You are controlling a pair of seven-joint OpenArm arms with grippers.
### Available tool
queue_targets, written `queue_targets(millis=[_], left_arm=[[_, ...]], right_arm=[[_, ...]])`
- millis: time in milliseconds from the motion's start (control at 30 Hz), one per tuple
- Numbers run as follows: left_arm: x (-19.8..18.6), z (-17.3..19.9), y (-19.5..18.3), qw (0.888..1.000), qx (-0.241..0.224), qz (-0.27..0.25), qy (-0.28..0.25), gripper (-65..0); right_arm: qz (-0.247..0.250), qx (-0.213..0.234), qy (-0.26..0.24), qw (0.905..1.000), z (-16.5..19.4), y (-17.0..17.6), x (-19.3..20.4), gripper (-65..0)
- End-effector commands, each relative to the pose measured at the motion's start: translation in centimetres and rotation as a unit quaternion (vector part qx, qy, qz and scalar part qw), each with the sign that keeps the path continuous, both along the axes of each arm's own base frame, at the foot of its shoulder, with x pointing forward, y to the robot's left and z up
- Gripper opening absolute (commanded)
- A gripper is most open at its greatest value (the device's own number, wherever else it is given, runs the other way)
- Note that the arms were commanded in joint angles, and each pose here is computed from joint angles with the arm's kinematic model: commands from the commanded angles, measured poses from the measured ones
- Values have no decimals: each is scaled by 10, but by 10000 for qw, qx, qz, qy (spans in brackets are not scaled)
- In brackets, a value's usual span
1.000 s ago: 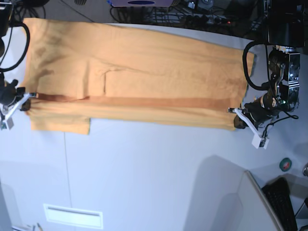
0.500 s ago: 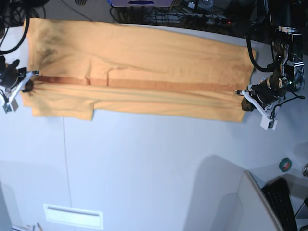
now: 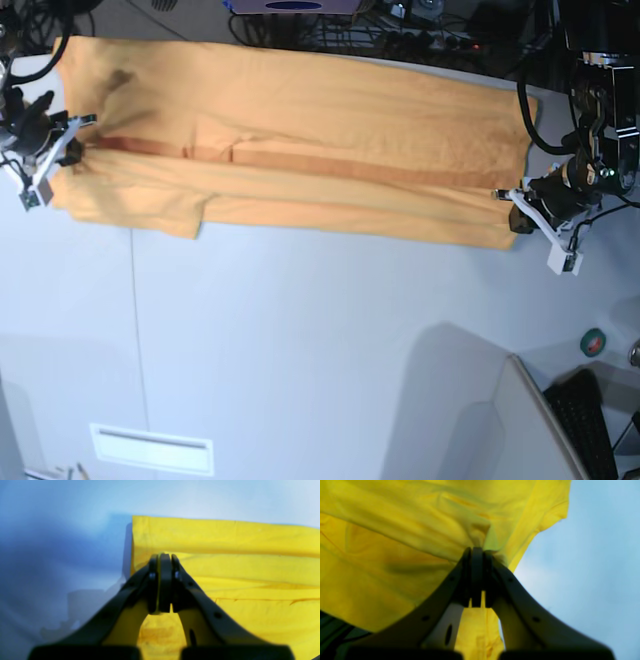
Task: Layout the t-shirt on the table in an organized manner, then fold the t-shirt properly
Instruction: 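Lower the folded edge onto the shirt and release with both grippers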
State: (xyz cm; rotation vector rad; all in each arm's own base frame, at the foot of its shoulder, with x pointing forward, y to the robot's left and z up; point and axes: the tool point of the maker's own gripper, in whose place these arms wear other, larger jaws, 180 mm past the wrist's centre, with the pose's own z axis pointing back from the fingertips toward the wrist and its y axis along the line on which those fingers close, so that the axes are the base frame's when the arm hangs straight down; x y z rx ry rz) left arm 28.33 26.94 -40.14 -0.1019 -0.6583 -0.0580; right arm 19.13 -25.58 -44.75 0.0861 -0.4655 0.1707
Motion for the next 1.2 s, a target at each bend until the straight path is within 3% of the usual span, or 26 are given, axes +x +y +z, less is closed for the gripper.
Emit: queue_targets(millis=[0,433,600,1100,1167], left_arm=[[9,14,6,9997,104,-5,-205,-650],[-24,-12,19,9993,219,46,295,-650],[-33,-26,29,9981,238,150,540,-650],[-32,-25,31,9982,229,204,517,-650],[-25,-21,31,9986,228,206,433,-494]], right_arm=[[21,-79,-143,9999,9,-6,4,-650],[-92,5,341,9994,-13,-3,-22,-650],[-100,8,347,9993,-13,-4,-23,-650],[-133,107,214,9996,-9,3,-14,-638],[-115,117,160,9997,-7,6,-13,-501]])
